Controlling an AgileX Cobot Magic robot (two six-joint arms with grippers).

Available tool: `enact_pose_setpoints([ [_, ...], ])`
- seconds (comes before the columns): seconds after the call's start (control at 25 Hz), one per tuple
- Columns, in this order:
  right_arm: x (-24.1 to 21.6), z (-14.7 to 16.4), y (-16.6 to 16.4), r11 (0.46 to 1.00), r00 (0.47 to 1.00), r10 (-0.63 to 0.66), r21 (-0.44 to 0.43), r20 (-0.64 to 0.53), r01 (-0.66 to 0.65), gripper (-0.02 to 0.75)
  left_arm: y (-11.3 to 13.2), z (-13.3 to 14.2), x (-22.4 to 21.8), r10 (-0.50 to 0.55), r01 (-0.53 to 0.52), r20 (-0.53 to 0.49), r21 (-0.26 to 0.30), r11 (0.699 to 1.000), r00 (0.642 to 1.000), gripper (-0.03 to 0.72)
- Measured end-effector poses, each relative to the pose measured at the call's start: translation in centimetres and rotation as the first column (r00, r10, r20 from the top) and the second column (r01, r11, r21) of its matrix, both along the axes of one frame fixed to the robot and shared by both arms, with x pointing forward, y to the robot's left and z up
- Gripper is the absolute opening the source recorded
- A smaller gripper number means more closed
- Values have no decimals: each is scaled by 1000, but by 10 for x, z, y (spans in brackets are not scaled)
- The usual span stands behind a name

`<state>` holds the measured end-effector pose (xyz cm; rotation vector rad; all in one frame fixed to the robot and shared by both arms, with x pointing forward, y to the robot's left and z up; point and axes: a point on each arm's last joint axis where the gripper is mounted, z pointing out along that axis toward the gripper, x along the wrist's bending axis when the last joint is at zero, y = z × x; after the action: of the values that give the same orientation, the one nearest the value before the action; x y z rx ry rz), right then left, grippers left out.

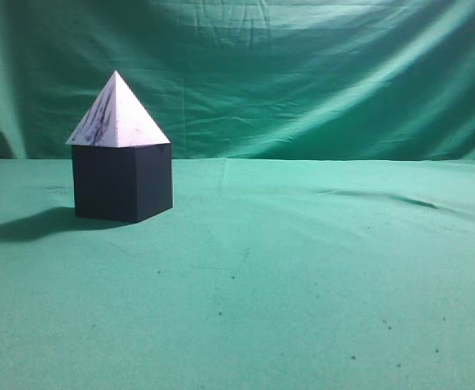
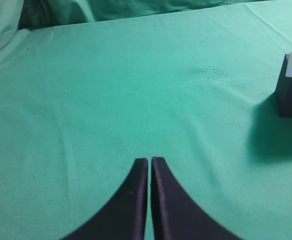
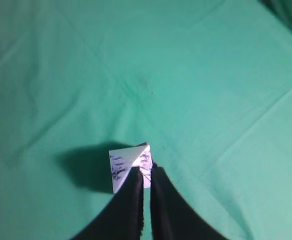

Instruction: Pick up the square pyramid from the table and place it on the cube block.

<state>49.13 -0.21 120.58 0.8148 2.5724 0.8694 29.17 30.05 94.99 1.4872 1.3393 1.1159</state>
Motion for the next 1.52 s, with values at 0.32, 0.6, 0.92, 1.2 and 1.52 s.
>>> enact_pose_setpoints([
  [0.32,-62,39,-79,997,998,-50,53,42,48,0,0,0,0,0,0,0,0,1000,1000,0],
  [0.6,-107,9,-129,984,994,-59,170,88,43,0,0,0,0,0,0,0,0,1000,1000,0],
  [0.92,-147,-27,-168,934,990,-54,358,132,4,0,0,0,0,0,0,0,0,1000,1000,0],
  [1.2,-166,-34,-196,933,973,-61,359,224,-24,0,0,0,0,0,0,0,0,1000,1000,0],
  [1.52,-176,-46,-236,889,910,-255,450,328,87,0,0,0,0,0,0,0,0,1000,1000,0],
])
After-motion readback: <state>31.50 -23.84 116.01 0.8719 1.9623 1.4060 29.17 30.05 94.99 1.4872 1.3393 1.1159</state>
